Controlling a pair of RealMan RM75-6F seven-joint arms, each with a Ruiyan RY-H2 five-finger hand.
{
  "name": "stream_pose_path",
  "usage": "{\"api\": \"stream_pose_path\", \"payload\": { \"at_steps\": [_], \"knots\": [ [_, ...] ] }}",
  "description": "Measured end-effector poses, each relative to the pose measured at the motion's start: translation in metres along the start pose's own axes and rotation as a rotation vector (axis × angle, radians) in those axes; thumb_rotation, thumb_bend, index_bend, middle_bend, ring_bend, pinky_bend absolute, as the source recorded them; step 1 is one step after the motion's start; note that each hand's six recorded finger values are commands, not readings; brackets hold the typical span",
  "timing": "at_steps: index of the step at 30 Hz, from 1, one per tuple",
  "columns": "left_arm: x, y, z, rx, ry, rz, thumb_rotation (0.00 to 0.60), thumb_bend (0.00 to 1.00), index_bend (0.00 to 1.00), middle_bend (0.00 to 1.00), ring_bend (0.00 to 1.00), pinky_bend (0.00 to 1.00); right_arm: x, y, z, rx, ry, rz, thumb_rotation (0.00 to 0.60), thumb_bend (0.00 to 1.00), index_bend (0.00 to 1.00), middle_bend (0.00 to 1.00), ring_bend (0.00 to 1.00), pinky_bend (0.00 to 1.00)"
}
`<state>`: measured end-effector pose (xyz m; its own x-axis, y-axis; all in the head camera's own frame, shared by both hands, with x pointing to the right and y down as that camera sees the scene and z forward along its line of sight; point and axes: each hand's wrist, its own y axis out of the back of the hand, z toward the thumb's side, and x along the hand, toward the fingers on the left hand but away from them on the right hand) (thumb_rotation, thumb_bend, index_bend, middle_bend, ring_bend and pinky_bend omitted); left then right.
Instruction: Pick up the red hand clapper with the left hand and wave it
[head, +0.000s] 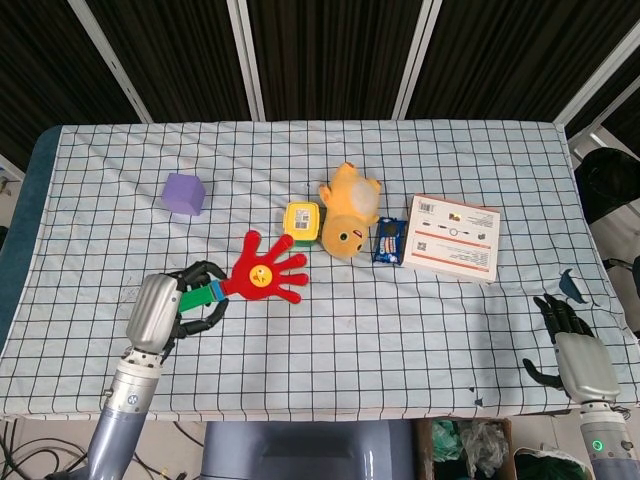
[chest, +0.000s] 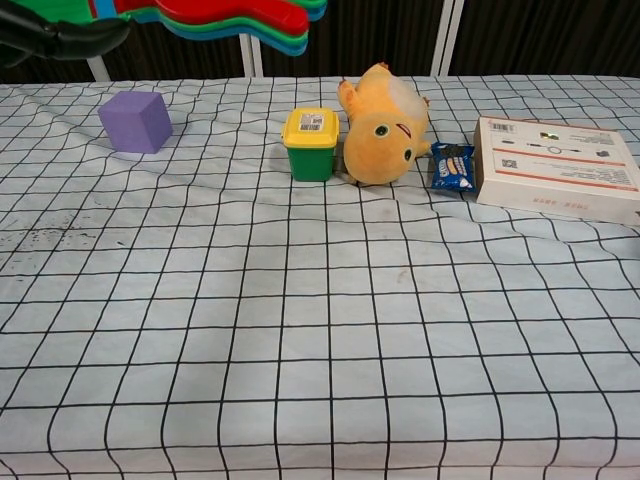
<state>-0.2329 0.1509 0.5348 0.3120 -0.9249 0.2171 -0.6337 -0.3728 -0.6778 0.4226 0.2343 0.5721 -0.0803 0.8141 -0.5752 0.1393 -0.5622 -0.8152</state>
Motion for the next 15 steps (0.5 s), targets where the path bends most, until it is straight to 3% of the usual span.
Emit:
{"api": "stream_pose_path", "payload": {
  "at_steps": [2, 5, 9, 15],
  "knots": [
    [-0.002, -0.005, 0.004, -0.026, -0.069, -0.036, 0.600, 0.51, 0.75, 0.75, 0.66, 0.79, 0.000, 0.000, 0.000, -0.001, -0.001, 0.000, 0.600, 0.24, 0.00, 0.00, 0.00, 0.15],
    [-0.003, -0.009, 0.003, -0.019, -0.102, -0.071, 0.600, 0.51, 0.75, 0.75, 0.66, 0.79, 0.000, 0.000, -0.001, -0.002, -0.005, 0.001, 0.600, 0.24, 0.00, 0.00, 0.00, 0.15],
    [-0.002, -0.015, -0.015, 0.055, -0.047, -0.111, 0.600, 0.51, 0.75, 0.75, 0.66, 0.79, -0.001, 0.000, -0.001, -0.003, -0.007, 0.003, 0.600, 0.24, 0.00, 0.00, 0.00, 0.15],
    [-0.001, -0.031, -0.057, 0.245, 0.087, -0.208, 0.600, 0.51, 0.74, 0.75, 0.66, 0.79, -0.001, 0.000, -0.001, -0.002, -0.009, 0.004, 0.600, 0.24, 0.00, 0.00, 0.00, 0.15]
  ]
}}
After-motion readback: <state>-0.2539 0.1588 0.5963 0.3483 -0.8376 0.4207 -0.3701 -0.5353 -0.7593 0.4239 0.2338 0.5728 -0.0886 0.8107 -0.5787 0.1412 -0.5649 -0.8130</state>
